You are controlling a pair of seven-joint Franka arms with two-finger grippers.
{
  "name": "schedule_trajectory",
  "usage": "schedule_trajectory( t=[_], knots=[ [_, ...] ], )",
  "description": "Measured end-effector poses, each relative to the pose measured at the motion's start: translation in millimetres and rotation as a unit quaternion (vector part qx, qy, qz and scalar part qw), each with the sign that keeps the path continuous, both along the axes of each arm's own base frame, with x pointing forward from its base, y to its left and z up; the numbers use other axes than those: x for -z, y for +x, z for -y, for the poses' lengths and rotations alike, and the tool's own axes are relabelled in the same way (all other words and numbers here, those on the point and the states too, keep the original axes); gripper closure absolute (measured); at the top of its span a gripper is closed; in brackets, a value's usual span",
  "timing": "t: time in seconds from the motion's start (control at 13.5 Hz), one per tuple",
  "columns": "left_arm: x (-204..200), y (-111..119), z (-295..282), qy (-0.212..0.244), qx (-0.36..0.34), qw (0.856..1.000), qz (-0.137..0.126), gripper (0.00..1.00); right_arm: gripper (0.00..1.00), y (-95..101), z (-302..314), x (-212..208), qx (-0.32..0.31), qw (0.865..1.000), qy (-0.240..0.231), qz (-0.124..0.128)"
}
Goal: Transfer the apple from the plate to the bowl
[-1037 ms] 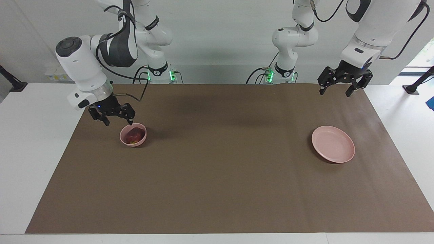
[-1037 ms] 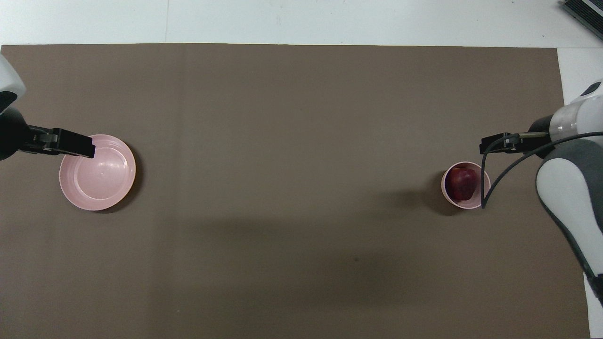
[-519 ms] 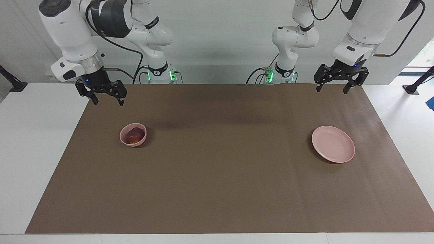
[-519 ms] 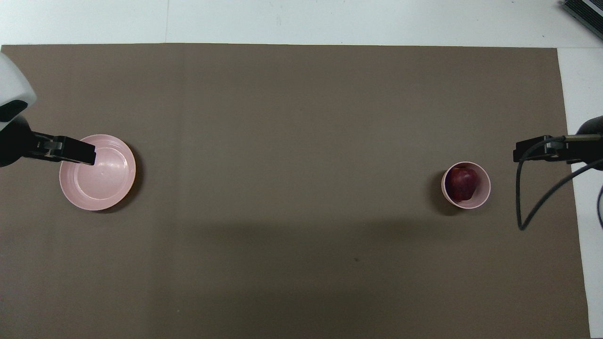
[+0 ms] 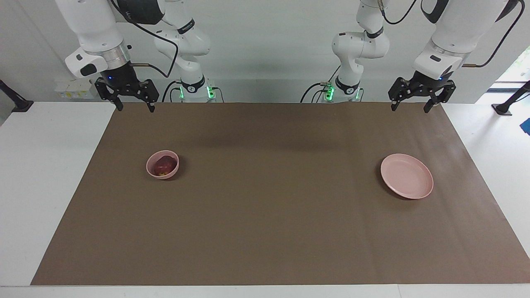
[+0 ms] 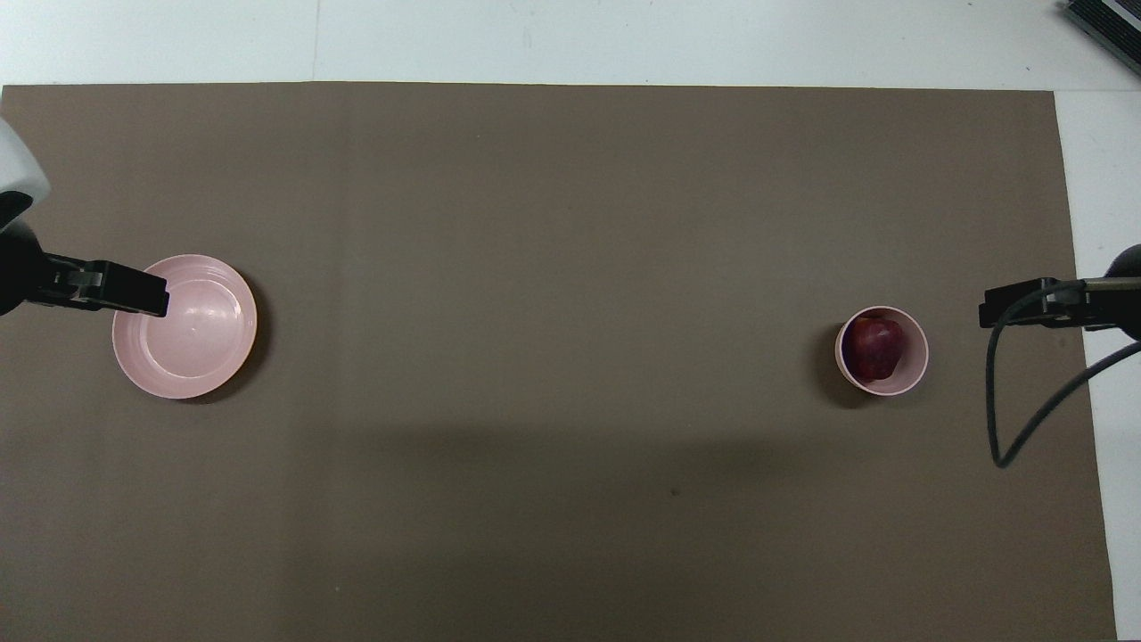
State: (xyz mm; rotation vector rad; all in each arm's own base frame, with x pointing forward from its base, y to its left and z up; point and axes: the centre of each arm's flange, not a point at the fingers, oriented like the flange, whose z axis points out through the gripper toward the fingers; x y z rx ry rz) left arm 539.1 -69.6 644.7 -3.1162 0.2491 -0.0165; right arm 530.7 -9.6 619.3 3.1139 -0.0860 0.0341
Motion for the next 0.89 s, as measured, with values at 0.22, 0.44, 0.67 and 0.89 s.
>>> schedule_trajectory(
  t=[0.22, 0.44, 0.67, 0.89],
  knots=[
    [1, -3, -1, 0.001, 0.000, 1.000, -0.009, 0.00, 0.00, -0.1, 0, 0, 0.000, 1.000, 0.000, -0.001],
    [1, -9, -7, 0.003, -0.006, 1.000, -0.029, 0.00, 0.00, -0.3, 1, 0, 0.001, 1.000, 0.000, -0.001],
    [-8, -17, -9, 0.003, -0.006, 1.000, -0.029, 0.00, 0.00, -0.3, 1, 0, 0.001, 1.000, 0.000, -0.001],
    [-14, -21, -6, 0.002, -0.004, 1.000, -0.023, 0.00, 0.00, -0.3, 1, 0, 0.001, 1.000, 0.000, -0.002]
  ],
)
